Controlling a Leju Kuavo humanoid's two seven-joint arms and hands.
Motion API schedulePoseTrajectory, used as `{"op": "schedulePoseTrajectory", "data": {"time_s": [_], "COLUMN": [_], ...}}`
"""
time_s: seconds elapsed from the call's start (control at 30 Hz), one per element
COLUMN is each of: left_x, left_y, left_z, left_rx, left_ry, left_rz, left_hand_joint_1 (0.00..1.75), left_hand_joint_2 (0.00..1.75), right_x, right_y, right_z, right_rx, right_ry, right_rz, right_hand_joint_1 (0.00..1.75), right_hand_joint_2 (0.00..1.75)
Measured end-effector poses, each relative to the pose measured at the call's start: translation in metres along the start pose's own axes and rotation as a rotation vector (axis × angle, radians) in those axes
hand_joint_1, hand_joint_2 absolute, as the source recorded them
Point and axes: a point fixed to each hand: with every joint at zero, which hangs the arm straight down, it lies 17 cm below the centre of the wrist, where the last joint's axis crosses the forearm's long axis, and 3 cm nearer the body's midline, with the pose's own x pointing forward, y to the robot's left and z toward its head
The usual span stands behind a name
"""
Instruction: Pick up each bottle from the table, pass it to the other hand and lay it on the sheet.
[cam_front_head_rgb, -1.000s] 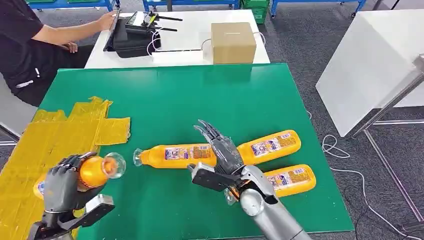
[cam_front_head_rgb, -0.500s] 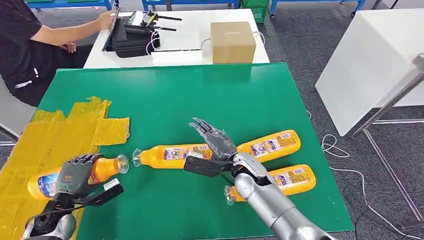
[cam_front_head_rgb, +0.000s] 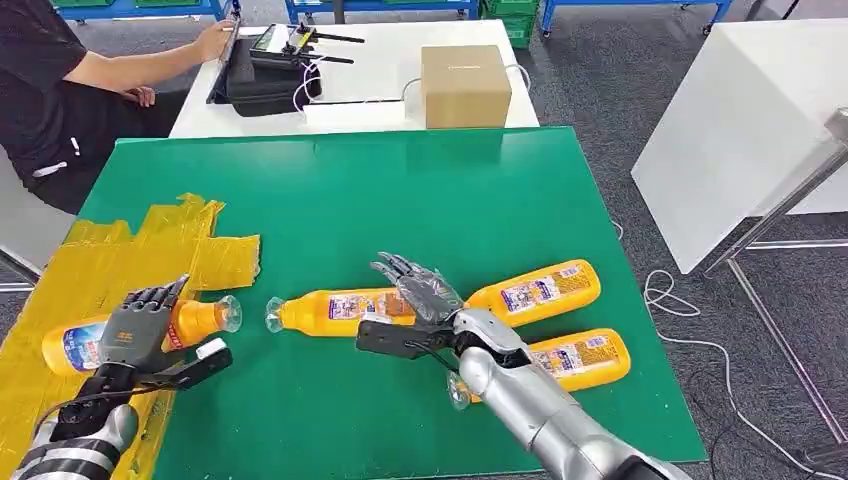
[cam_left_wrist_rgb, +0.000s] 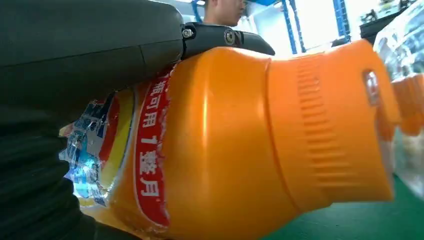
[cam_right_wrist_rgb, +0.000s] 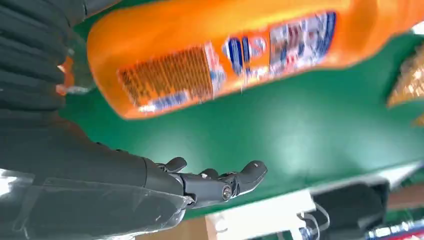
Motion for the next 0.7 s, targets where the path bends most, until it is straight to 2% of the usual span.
{"op": "schedulePoseTrajectory", "data": {"time_s": [0.13,0.3,0.6,0.63,0.7], "left_x": [0.004,0.006,0.037,0.044,0.057], "left_y": [-0.001,-0.003,0.002,0.007,0.014], "left_z": [0.001,0.003,0.009,0.008,0.006], "left_rx": [-0.010,-0.023,-0.009,0.004,0.024], "left_ry": [-0.062,-0.093,-0.196,-0.212,-0.241], "left_rz": [-0.026,-0.033,0.099,0.141,0.225], "left_hand_joint_1": [0.00,0.00,0.00,0.00,0.00], "left_hand_joint_2": [0.00,0.00,0.00,0.00,0.00], "right_x": [-0.006,-0.015,-0.036,-0.040,-0.046], "right_y": [0.015,0.026,0.042,0.043,0.045], "right_z": [-0.003,-0.004,-0.005,-0.005,-0.005], "right_rx": [0.052,0.088,0.154,0.166,0.189], "right_ry": [0.033,0.065,0.178,0.202,0.231], "right_rz": [0.034,0.062,0.169,0.191,0.222], "right_hand_joint_1": [0.00,0.00,0.00,1.75,1.75], "right_hand_joint_2": [1.75,1.75,1.75,1.75,1.75]}}
